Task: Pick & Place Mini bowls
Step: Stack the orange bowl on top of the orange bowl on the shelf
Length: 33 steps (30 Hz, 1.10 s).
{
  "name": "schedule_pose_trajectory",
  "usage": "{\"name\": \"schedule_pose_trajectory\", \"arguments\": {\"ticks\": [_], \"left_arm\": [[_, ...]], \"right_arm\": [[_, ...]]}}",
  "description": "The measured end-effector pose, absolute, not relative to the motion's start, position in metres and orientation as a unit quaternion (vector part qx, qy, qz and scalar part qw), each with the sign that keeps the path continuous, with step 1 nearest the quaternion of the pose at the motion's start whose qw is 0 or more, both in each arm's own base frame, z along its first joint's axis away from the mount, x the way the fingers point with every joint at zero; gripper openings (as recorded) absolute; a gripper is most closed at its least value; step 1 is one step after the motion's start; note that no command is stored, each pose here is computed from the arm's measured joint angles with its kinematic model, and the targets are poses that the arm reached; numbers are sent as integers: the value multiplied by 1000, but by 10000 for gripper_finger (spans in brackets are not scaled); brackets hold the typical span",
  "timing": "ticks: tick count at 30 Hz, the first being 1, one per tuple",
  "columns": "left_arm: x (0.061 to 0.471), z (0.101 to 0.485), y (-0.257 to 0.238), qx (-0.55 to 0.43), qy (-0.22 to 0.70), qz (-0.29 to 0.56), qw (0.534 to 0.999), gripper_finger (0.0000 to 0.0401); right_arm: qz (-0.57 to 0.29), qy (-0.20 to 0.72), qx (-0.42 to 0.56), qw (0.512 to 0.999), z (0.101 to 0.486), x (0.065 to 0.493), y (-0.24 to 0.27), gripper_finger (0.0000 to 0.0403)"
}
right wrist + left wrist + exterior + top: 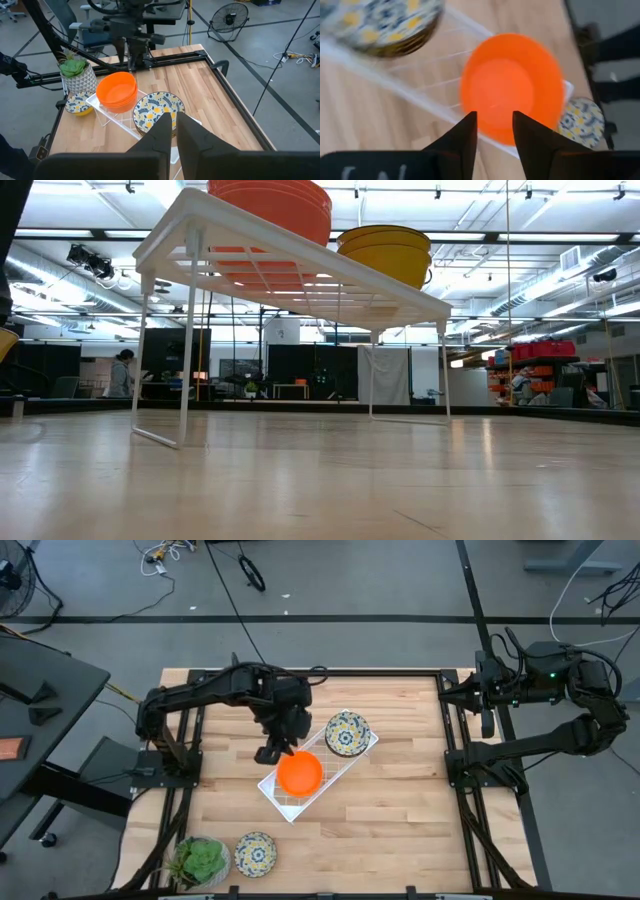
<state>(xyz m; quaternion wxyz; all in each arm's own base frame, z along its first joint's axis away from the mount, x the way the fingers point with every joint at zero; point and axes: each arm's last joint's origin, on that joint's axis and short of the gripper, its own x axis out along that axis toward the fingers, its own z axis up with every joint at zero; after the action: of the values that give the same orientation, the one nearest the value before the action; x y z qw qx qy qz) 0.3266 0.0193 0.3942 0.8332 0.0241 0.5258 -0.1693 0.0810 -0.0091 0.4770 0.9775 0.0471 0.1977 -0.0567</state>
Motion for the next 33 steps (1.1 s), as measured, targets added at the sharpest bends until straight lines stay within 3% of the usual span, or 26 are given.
{"name": "schedule_pose_trajectory", "arguments": {"ticks": [9, 19, 33], "left_arm": [[328, 393, 14, 62, 478, -284, 829, 11], [335, 364, 13, 58, 445, -307, 839, 3], [307, 341, 25, 58, 437, -294, 848, 1]], "right_arm": [[-57, 198, 47, 977, 477, 81, -9, 32], [-57, 198, 47, 977, 477, 81, -9, 32], [-57, 198, 47, 977, 477, 81, -9, 32]]}}
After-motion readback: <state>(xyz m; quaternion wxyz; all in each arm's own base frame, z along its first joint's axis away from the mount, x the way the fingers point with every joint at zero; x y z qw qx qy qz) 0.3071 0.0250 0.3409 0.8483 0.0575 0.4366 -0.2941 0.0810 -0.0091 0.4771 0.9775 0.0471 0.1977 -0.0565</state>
